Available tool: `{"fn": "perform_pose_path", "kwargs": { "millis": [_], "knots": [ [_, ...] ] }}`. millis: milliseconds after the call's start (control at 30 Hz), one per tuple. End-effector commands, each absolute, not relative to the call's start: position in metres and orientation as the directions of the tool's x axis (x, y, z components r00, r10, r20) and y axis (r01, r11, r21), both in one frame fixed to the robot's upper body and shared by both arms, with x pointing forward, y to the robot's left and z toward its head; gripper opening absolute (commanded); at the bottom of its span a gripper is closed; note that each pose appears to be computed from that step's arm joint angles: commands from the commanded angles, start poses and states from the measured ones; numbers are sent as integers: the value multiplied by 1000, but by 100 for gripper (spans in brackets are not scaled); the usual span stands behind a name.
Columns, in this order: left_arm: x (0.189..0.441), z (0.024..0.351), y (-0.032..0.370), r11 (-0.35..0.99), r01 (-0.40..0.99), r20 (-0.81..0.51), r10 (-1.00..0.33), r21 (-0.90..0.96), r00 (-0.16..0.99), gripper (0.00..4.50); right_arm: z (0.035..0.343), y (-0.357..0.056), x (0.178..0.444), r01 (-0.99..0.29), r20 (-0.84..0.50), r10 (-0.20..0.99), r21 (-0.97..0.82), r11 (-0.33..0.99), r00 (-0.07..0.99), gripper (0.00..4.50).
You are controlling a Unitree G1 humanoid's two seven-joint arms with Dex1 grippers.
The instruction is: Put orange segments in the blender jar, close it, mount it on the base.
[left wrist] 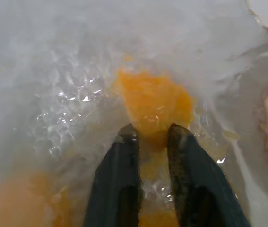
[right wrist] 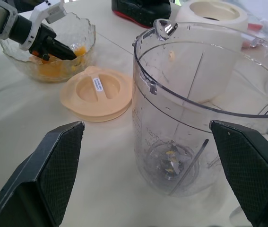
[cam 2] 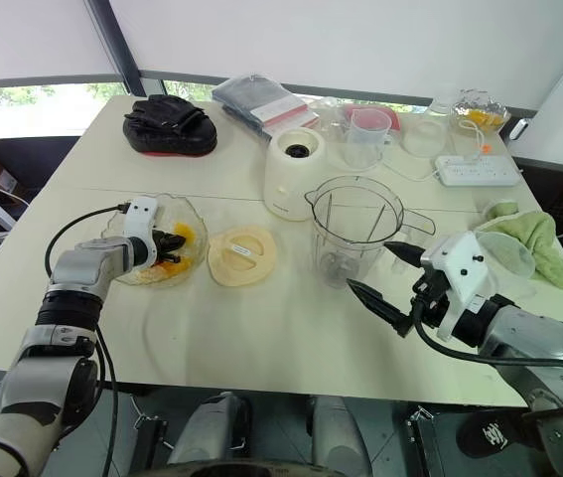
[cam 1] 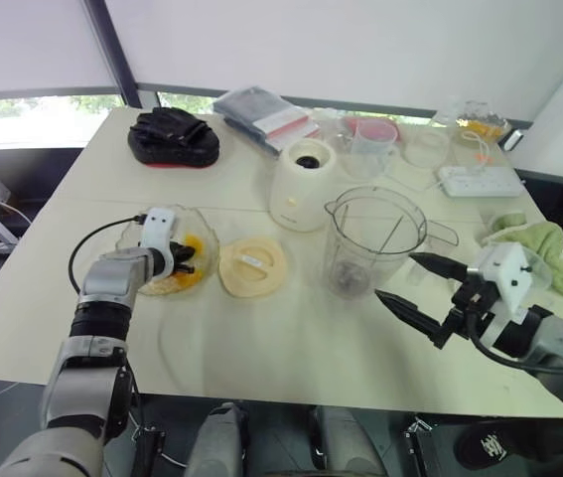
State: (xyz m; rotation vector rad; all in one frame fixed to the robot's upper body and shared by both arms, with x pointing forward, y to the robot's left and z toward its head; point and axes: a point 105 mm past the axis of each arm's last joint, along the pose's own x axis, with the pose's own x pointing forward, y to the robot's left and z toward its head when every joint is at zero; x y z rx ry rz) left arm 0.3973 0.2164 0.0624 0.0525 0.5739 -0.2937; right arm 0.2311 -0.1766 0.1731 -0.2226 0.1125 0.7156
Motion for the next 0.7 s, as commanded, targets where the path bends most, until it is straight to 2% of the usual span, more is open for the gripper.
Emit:
{"fn": "perform_pose_path", "kwargs": {
  "millis": [33, 400, 433, 467, 700],
  "knots": [
    [395, 54, 216, 957, 284, -559, -262, -48, 787, 98, 183, -174, 230, -662, -142, 647, -200, 722, 749, 450],
    [395, 50, 212, 954, 295, -552, -273, -51, 788, 98, 183, -176, 228, -652, -143, 637, -200, 731, 758, 450],
    [395, 50, 212, 954, 294, -552, -273, -52, 788, 43, 183, -176, 228, -652, -142, 636, -200, 732, 758, 450],
    [394, 49, 211, 954, 294, -551, -275, -55, 788, 8, 183, -176, 227, -651, -143, 636, -200, 732, 759, 450],
    [389, 46, 211, 954, 294, -557, -274, -55, 784, 2, 180, -178, 223, -653, -159, 634, -185, 734, 757, 450]
  ]
}}
